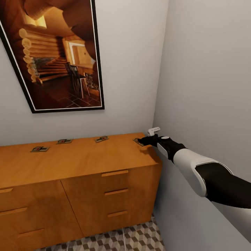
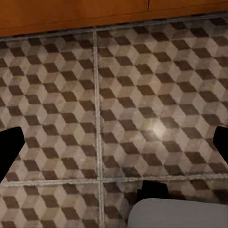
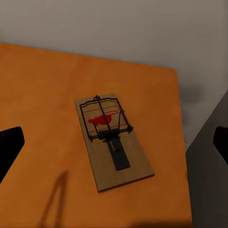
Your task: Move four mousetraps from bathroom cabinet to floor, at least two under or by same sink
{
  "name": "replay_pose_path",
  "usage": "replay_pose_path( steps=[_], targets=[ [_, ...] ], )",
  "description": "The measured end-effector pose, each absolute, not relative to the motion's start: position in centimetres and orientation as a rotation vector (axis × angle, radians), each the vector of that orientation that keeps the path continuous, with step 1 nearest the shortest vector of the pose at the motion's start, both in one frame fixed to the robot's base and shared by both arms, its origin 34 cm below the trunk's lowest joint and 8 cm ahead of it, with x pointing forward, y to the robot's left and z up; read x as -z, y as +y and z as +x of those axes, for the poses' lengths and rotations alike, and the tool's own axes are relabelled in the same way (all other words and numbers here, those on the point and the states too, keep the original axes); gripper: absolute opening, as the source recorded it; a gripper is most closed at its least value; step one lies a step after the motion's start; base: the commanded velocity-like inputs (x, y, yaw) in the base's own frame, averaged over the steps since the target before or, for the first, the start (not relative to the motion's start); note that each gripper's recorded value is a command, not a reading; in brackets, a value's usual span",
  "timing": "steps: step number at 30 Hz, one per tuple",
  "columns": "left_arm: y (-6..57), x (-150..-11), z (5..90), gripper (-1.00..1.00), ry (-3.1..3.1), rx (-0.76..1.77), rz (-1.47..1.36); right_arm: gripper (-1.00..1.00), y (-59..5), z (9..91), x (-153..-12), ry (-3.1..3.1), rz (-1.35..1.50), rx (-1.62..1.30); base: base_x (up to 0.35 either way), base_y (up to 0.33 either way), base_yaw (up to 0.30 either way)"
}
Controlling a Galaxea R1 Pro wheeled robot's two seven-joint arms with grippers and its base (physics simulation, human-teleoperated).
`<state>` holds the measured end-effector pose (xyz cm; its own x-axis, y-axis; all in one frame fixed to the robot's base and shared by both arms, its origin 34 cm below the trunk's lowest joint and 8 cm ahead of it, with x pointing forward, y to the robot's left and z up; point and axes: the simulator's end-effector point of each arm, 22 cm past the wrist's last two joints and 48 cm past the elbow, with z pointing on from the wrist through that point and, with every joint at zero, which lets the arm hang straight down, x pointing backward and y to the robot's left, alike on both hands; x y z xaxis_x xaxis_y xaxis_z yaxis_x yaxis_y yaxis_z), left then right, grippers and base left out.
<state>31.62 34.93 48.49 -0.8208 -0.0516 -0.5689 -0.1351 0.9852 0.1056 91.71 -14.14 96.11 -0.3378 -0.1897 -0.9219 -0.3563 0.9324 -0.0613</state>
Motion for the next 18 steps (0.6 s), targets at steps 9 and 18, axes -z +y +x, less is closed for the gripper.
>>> replay_pose_path(
  steps=[9, 18],
  targets=[
    [34.93, -48.47, 31.57, 1.0, 2.533, -0.188, -0.13, 1.0, -14.14, 91.73, -96.0, 1.929, -0.397, -0.179, 0.0, 0.0, 0.0],
    [34.93, -48.46, 31.56, 1.0, 2.533, -0.188, -0.13, 1.0, -14.14, 91.73, -95.99, 1.929, -0.397, -0.179, 0.0, 0.0, 0.0]
  ],
)
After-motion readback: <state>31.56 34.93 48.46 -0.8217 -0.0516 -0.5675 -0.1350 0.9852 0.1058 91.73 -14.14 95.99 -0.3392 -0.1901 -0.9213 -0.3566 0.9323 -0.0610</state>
